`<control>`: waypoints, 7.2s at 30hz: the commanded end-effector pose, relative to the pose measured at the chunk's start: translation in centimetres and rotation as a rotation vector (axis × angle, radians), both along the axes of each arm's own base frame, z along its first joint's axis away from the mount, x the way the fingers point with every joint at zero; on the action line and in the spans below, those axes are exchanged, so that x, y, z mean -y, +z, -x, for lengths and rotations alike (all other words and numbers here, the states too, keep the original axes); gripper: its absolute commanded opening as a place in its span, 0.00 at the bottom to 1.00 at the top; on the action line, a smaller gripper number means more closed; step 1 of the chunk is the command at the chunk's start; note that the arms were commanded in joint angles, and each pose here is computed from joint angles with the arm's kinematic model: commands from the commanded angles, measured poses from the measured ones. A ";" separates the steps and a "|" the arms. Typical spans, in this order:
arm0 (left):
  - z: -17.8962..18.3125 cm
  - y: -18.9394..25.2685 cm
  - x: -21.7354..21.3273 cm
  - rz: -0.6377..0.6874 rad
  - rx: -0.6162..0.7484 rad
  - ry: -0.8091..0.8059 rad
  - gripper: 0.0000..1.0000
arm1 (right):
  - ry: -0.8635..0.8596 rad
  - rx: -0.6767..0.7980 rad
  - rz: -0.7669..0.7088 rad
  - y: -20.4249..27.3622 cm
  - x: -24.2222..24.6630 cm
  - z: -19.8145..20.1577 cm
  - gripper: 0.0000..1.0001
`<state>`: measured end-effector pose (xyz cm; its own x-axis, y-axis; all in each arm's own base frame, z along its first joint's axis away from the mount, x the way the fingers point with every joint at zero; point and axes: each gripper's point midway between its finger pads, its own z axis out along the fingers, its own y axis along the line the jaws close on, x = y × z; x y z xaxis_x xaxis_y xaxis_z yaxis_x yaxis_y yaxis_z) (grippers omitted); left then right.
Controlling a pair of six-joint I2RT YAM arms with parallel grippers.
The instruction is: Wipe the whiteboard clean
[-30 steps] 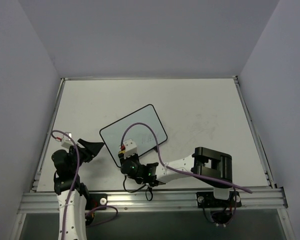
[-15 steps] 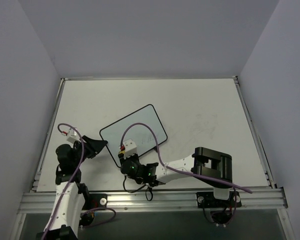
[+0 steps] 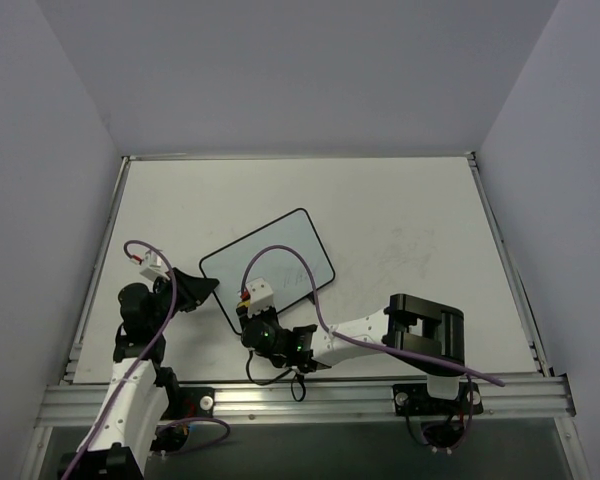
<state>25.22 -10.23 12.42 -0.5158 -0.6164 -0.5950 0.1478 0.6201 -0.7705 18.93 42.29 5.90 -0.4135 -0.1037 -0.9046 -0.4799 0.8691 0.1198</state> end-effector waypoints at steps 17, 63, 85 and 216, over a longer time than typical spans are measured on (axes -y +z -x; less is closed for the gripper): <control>-0.6 4.2 -0.1 -0.091 0.162 -0.027 0.02 | -0.109 0.013 -0.065 2.0 2.1 -3.3 0.00; -0.4 4.2 0.2 -0.090 0.162 -0.050 0.02 | -0.522 -0.065 -0.115 -1.9 14.9 -9.7 0.00; -0.3 4.3 0.3 -0.090 0.167 -0.060 0.02 | -0.387 -0.027 -0.135 0.5 8.6 -9.2 0.00; 1.6 -0.1 -0.3 -0.166 -0.119 0.068 0.02 | -0.279 -0.191 -0.275 -0.7 8.8 -12.5 0.00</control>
